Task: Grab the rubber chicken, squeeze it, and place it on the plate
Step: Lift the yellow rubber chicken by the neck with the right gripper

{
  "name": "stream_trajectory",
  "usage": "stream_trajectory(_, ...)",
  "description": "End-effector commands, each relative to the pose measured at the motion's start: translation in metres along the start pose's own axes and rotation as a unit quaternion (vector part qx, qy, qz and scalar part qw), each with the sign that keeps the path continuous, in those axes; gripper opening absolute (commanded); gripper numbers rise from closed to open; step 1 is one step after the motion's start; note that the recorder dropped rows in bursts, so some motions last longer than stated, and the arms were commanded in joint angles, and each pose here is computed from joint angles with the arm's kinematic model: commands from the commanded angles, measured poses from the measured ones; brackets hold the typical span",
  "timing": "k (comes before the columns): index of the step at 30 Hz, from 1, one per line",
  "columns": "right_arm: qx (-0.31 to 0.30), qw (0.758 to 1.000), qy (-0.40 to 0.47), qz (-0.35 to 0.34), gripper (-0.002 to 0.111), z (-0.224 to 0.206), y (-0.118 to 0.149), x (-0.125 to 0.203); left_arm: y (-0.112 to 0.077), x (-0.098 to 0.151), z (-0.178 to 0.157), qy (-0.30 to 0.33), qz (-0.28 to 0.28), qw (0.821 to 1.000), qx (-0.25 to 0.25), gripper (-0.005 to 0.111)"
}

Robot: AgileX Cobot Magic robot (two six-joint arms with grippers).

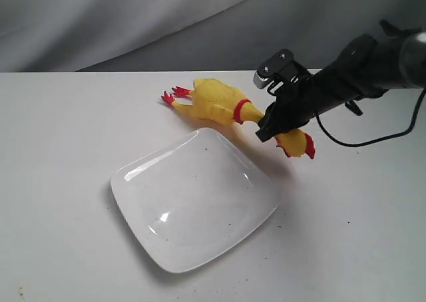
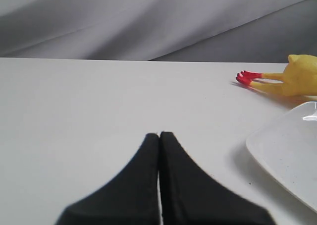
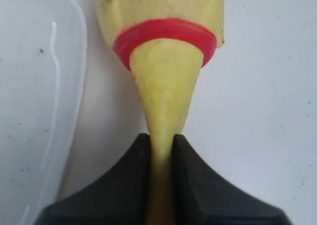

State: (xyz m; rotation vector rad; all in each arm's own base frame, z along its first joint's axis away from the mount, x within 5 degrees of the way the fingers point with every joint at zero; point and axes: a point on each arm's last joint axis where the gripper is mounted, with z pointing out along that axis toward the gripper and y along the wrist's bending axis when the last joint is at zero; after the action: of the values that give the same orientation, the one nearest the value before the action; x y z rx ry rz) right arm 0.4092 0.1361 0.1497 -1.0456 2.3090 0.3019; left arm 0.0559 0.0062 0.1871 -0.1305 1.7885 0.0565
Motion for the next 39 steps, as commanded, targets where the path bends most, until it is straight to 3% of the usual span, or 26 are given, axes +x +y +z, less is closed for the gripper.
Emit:
stream_trajectory(1,-0.007,0.999,-0.05,-0.016,0.0,-0.06,0.012,-0.033,0.0,0.001,0.0,-0.003,-0.005,1.0,0.0,0.0)
stream_trajectory(10,-0.074,0.992,-0.057,-0.081,0.0,-0.187,0.061,-0.05,0.0,0.001,0.0,-0.003,-0.005,1.0,0.0,0.0)
stream_trajectory(16,-0.035,0.993,-0.018,-0.11,0.0,-0.234,0.105,-0.031,0.0,0.001,0.0,-0.003,-0.005,1.0,0.0,0.0)
stream_trajectory(21,-0.048,0.991,-0.039,-0.122,0.0,-0.249,0.143,-0.008,0.0,0.001,0.0,-0.003,-0.005,1.0,0.0,0.0)
stream_trajectory(28,-0.058,0.988,-0.06,-0.132,0.0,-0.245,0.174,0.025,0.0,0.001,0.0,-0.003,-0.005,1.0,0.0,0.0)
stream_trajectory(34,-0.062,0.984,-0.081,-0.149,0.0,-0.237,0.189,0.032,0.002,-0.006,0.0,-0.037,0.041,0.998,-0.01,0.0)
stream_trajectory(39,-0.051,0.983,-0.109,-0.141,0.0,-0.237,0.187,0.027,0.001,-0.014,-0.001,-0.081,0.044,0.996,-0.008,0.0)
